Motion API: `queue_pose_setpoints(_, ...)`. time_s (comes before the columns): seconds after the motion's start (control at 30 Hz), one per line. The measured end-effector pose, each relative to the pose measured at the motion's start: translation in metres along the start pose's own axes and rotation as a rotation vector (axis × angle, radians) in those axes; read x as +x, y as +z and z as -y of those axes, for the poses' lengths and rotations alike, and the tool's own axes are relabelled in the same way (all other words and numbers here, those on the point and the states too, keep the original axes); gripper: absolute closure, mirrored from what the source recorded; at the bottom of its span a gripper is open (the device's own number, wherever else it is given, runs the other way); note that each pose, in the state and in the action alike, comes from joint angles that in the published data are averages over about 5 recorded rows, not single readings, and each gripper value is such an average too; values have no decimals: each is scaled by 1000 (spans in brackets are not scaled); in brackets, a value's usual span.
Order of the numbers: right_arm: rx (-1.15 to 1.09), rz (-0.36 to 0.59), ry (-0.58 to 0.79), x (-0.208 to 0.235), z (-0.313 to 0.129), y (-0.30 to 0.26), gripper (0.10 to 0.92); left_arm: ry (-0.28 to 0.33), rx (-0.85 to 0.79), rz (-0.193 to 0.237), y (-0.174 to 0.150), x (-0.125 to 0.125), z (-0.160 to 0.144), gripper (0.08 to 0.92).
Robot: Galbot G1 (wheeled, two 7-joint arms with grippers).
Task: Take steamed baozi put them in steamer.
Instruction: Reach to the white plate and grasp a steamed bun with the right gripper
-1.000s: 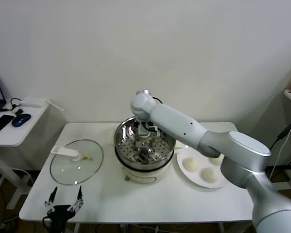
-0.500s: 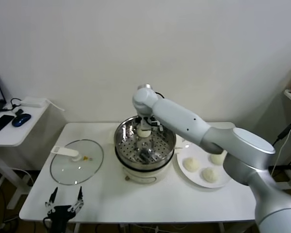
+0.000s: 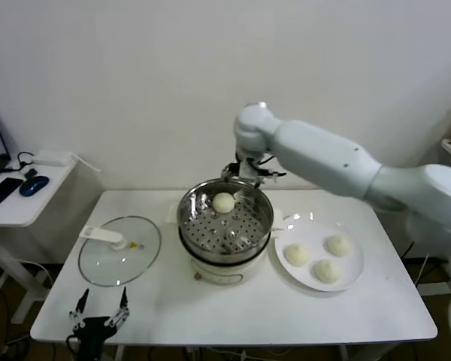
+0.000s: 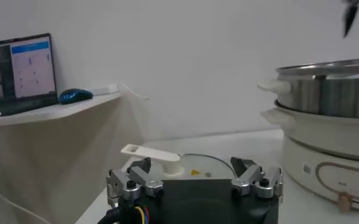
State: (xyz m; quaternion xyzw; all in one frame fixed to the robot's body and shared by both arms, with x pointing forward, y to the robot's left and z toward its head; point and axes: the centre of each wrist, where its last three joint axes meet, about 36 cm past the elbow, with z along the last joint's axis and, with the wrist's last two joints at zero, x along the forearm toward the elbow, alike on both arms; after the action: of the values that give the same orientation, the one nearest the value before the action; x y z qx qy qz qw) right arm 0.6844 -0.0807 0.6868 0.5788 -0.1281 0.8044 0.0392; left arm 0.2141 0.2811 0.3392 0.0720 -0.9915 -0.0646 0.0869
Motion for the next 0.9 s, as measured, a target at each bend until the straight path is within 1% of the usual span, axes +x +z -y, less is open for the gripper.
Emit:
queue_pose_setpoints(0.13, -219, 80, 21, 13, -47, 21, 200, 3, 4, 6, -2, -2, 1, 177)
queue_pose_setpoints(0.3, -507, 174, 47, 18, -113, 42, 200, 12, 7, 9, -3, -4, 4, 177)
queue_pose_setpoints(0.53, -832, 233, 42, 4, -199, 54, 200, 16, 6, 12, -4, -5, 5, 177)
queue_pose_setpoints(0.7, -971, 260, 17, -21, -236, 47, 200, 19, 5, 9, -4, -4, 6, 177)
queue_pose_setpoints(0.9, -1079, 289, -8, -56, -256, 33, 200, 21, 4, 5, -2, -2, 6, 177)
